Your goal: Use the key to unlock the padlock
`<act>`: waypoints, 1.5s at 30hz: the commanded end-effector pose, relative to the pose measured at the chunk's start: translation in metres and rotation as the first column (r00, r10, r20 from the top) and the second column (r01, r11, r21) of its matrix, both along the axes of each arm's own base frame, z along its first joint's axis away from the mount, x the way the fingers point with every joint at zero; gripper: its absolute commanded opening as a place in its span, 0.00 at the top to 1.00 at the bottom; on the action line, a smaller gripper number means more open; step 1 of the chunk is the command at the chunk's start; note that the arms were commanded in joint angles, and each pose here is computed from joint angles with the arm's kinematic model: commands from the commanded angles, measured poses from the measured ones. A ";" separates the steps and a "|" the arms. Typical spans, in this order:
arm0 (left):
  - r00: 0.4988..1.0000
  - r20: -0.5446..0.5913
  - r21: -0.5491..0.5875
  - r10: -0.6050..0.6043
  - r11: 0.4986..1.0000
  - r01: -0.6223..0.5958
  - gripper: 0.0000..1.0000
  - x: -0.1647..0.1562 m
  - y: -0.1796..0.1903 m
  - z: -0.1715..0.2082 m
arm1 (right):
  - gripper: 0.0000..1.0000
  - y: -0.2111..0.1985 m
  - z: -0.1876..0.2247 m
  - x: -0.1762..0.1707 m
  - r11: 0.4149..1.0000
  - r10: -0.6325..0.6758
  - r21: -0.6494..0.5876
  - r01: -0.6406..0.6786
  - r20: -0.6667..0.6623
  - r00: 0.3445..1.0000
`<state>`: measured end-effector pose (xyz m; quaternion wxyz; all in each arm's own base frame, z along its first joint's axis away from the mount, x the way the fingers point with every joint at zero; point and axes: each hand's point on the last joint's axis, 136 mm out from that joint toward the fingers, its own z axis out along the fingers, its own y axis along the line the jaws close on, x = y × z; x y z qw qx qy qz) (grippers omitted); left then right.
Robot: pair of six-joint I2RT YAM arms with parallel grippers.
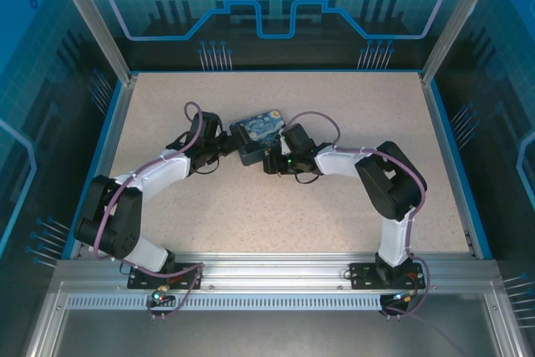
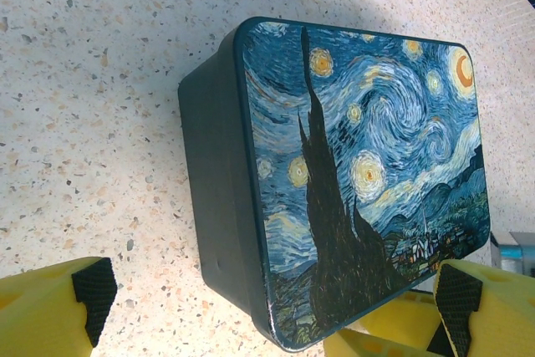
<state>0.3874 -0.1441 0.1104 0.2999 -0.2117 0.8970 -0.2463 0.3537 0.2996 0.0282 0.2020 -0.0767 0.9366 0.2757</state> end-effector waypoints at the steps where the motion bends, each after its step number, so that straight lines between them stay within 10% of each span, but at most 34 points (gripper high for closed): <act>1: 0.999 0.031 -0.019 -0.015 1.000 0.015 0.01 0.008 -0.003 0.009 | 0.46 0.003 0.007 0.000 0.994 0.041 0.100 -0.042 0.014 0.999; 45: 1.000 0.016 -0.043 -0.011 0.999 0.012 0.01 0.013 -0.008 0.000 | 0.75 0.012 -0.018 -0.004 0.997 0.035 0.073 -0.033 -0.019 0.999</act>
